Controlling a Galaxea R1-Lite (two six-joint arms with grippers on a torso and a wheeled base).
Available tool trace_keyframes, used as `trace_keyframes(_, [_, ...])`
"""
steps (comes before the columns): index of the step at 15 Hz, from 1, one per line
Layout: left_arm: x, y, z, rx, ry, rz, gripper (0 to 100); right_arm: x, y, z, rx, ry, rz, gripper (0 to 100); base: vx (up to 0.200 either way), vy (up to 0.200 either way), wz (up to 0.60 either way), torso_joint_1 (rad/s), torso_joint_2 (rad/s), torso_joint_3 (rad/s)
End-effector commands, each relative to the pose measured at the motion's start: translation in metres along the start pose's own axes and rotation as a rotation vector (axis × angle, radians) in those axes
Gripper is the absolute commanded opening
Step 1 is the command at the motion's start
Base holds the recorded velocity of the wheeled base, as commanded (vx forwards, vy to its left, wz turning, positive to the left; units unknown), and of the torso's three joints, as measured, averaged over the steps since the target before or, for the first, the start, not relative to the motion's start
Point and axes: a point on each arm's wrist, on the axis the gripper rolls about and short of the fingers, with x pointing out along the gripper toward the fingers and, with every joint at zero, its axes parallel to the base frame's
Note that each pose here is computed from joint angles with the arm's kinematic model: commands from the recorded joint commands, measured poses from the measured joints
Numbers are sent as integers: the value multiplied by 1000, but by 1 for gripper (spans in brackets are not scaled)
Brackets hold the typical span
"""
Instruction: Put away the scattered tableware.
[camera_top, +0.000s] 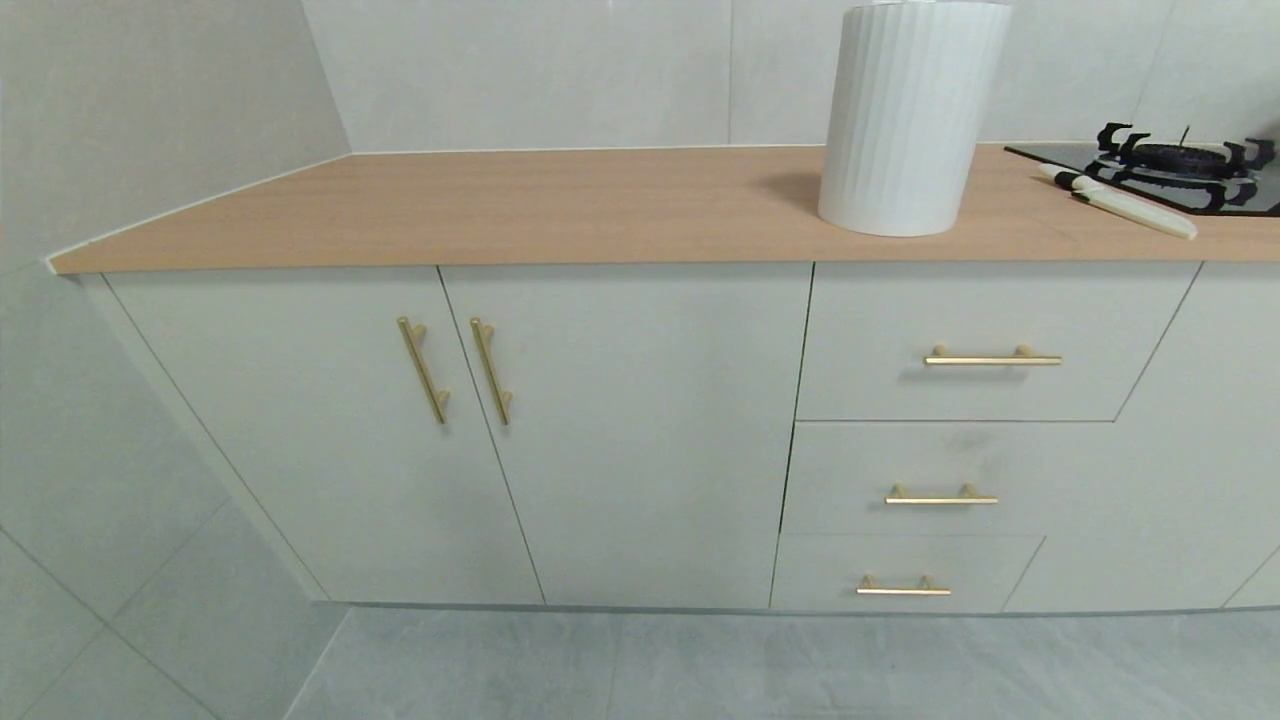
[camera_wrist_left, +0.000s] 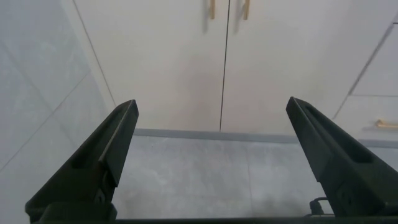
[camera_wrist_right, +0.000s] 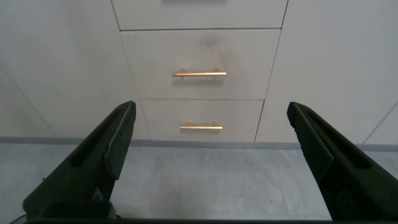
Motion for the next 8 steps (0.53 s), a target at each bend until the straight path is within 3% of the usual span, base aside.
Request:
trace_keyframes(1, [0, 0, 0, 0, 0, 1, 100, 0, 0, 0, 1, 2, 1, 100, 200, 0, 0, 2, 2, 2])
trace_keyframes(5, [0, 0, 0, -4, 0, 1, 100, 0, 0, 0, 1, 2, 1, 100, 200, 0, 0, 6, 0, 2])
trace_keyframes(8, [0, 0, 0, -6, 0, 1, 100, 0, 0, 0, 1, 2, 1, 100, 0, 0, 0, 0, 0, 0])
